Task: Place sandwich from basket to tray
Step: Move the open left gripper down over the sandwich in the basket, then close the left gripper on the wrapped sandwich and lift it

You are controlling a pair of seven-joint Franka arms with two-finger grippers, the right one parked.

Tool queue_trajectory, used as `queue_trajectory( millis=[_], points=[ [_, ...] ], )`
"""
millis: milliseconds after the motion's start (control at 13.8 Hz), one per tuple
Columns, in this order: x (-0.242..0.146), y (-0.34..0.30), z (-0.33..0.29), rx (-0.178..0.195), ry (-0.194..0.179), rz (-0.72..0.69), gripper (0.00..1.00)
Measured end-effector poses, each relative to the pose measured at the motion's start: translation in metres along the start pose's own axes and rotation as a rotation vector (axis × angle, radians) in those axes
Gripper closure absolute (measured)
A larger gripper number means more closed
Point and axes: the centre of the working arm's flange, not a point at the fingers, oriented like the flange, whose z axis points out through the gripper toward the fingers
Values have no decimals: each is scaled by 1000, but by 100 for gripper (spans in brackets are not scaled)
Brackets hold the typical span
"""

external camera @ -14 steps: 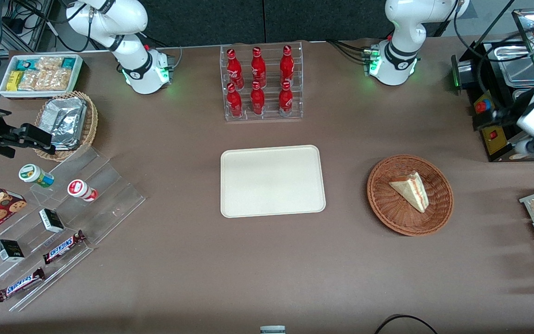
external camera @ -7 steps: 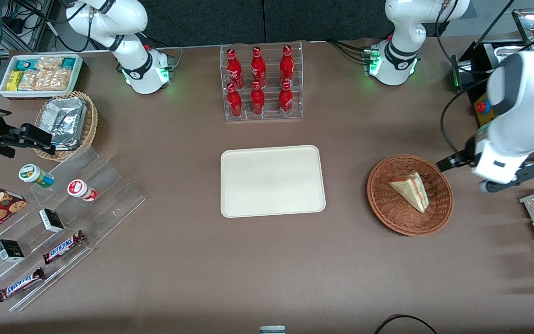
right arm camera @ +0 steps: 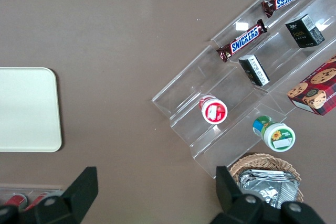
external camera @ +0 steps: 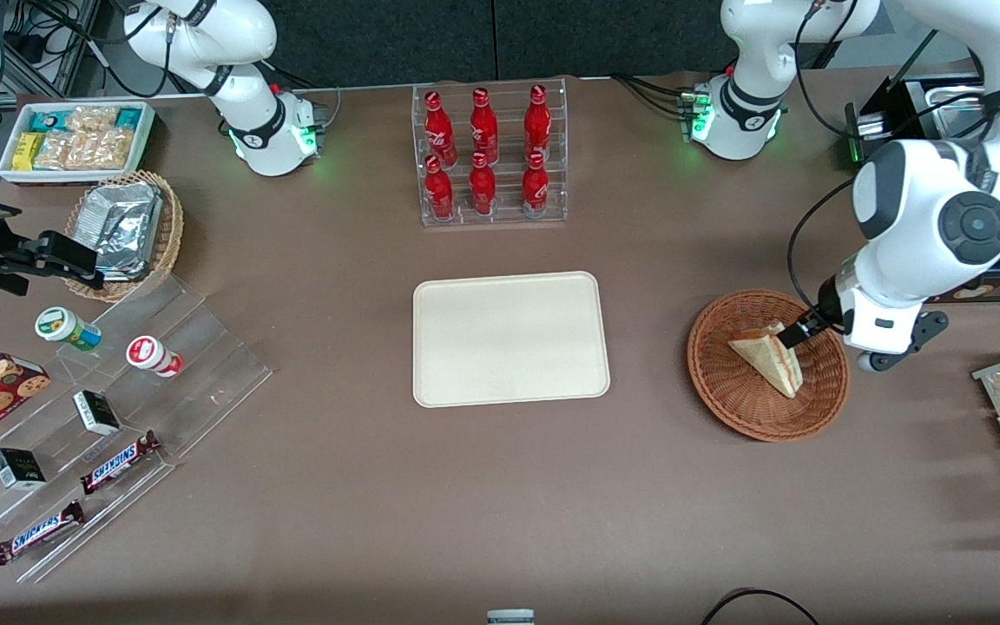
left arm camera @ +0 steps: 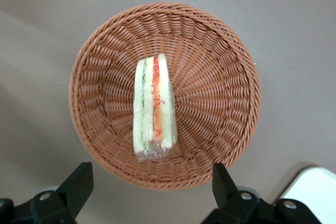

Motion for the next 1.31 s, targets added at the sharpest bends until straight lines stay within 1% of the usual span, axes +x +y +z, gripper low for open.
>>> queue_trajectory(
  millis=[218, 290, 508, 871, 1306],
  points=[
    [-9, -8, 35, -17, 19, -17, 0],
    [-12, -11, 43, -17, 19, -19, 0],
    [-16, -15, 58, -6, 4, -25, 0],
    [-11, -12, 78, -24, 21, -47, 0],
    [-10, -12, 104, -20, 13, -53, 0]
  ],
)
